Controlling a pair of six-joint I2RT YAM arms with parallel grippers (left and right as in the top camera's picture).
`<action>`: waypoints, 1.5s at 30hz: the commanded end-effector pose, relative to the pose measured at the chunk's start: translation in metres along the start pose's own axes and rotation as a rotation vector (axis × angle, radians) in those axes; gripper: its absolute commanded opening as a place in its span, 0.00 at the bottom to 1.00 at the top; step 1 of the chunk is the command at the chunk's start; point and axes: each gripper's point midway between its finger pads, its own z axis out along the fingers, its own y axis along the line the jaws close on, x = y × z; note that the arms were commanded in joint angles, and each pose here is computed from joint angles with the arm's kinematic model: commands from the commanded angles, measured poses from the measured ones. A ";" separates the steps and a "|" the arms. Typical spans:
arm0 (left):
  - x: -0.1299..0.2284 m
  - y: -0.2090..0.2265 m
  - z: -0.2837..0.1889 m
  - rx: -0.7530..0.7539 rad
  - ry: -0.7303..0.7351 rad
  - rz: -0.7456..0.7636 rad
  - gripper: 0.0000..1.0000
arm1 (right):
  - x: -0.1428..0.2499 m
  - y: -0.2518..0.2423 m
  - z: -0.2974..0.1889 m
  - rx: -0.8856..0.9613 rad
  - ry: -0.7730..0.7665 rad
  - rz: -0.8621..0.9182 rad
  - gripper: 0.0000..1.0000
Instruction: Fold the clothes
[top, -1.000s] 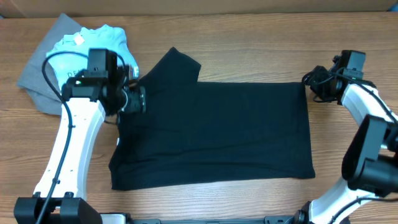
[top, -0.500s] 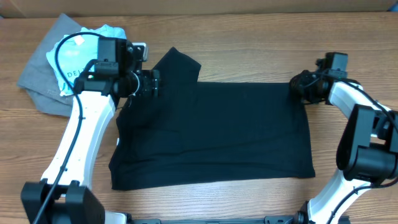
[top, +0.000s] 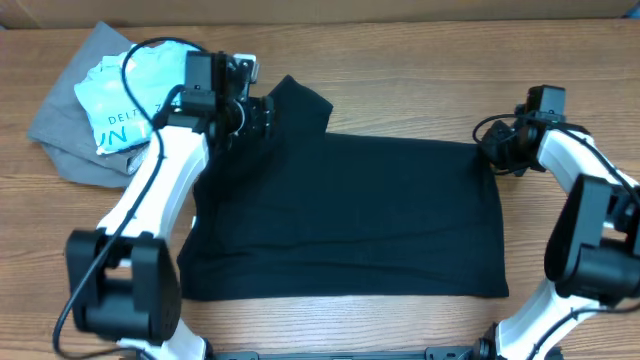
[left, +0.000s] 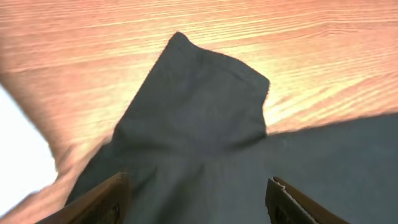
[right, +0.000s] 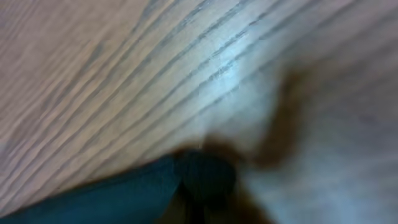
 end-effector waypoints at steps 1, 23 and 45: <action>-0.005 -0.001 0.033 0.020 0.019 0.007 0.71 | -0.021 0.019 -0.053 -0.035 -0.116 -0.032 0.04; -0.015 0.027 0.178 -0.019 -0.027 0.056 0.35 | 0.005 0.024 -0.081 -0.021 -0.062 -0.049 0.04; -0.094 0.011 0.026 -0.057 -0.147 0.064 0.04 | -0.027 0.006 -0.080 0.103 -0.208 -0.048 0.11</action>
